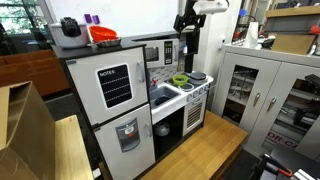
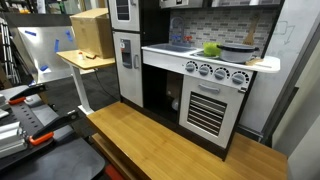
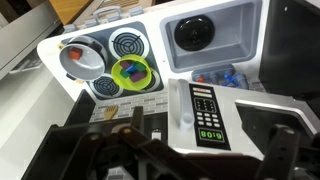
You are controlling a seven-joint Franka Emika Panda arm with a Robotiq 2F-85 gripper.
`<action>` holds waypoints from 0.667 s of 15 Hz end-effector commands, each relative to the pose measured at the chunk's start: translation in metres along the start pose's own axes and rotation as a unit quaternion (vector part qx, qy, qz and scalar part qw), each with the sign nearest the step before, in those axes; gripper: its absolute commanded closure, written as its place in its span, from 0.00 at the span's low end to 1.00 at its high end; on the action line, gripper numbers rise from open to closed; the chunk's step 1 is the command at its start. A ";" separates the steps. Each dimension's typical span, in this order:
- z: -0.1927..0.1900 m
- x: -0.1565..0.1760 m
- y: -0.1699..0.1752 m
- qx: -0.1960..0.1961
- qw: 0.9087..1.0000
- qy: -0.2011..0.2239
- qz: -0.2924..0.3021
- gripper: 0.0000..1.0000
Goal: Open the door of the cabinet above the sink
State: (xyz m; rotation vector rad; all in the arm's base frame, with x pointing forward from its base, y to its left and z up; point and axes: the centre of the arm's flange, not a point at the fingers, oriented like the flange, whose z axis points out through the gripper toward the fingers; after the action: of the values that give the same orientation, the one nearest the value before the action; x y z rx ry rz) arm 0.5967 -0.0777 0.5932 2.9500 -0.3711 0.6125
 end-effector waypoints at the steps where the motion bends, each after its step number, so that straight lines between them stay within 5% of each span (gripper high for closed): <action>1: -0.043 0.022 0.017 0.005 1.000 -0.004 -0.030 0.00; 5: -0.061 0.070 0.023 0.044 0.998 0.026 -0.047 0.00; 10: -0.023 0.140 0.014 0.074 0.996 0.019 -0.045 0.00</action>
State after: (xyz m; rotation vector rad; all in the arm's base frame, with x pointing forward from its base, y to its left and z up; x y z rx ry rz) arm 0.6513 -0.1046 0.6578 3.0205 -0.2113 0.7668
